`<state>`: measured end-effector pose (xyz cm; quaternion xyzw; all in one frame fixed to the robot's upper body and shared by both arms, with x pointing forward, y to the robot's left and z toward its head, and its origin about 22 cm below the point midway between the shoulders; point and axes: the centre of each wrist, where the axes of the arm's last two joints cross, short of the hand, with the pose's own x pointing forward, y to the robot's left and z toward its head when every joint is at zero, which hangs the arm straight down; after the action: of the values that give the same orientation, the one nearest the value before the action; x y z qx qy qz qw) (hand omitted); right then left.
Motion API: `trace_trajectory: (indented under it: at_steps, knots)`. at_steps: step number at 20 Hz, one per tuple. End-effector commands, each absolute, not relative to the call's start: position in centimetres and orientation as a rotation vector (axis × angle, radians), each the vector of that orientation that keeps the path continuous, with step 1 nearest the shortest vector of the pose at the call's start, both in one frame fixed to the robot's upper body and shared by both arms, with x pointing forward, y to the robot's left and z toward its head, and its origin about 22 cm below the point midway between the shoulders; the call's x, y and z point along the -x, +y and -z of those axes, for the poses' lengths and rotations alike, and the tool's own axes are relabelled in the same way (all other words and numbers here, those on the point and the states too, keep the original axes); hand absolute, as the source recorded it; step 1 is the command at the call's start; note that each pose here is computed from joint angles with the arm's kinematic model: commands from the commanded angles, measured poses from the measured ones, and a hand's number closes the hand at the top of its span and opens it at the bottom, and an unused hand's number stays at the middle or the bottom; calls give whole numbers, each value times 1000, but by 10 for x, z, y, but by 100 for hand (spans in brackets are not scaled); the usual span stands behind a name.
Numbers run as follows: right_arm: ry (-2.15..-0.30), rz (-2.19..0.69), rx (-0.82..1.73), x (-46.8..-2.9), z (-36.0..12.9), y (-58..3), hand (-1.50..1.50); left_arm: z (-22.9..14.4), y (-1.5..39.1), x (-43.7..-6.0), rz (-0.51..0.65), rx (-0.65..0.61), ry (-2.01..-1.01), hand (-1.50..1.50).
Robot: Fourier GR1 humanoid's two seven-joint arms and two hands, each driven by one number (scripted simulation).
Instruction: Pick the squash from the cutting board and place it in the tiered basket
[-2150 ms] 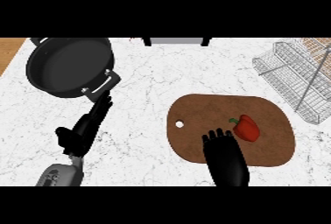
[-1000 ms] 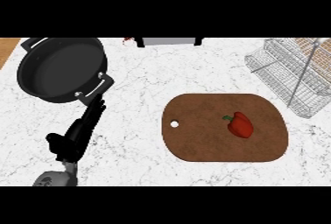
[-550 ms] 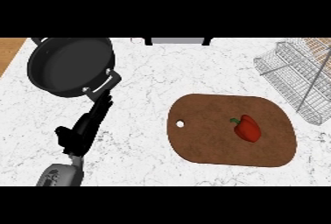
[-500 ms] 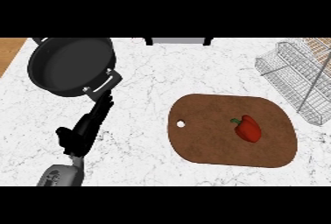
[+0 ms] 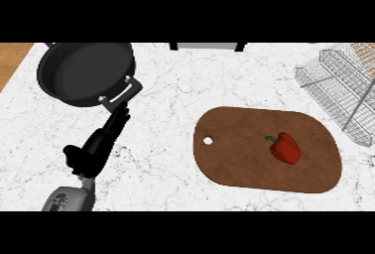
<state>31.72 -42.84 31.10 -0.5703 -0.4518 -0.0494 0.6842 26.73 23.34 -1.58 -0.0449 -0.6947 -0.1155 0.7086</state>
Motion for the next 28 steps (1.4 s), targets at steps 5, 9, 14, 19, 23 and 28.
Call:
trace_trajectory:
  at_steps: [5,9,14,19,23,28]
  knots:
    - [-1016,59,1216,-384,-282,-428,150,14,237,-271,271,106,-1549,0]
    - [-1006,52,1173,-400,-279,-427,150,28,225,-269,252,108,-1524,0]
    - [-1066,97,1119,-419,-258,-414,150,8,229,-273,276,99,-1544,0]
    - [-1101,178,1023,-426,-278,-411,150,1,229,-276,262,122,-1561,0]
    - [-1001,325,778,-432,-263,-408,150,20,226,-272,254,77,-1553,0]
    - [-1014,470,661,-431,-254,-414,-150,24,215,-265,272,117,-1541,0]
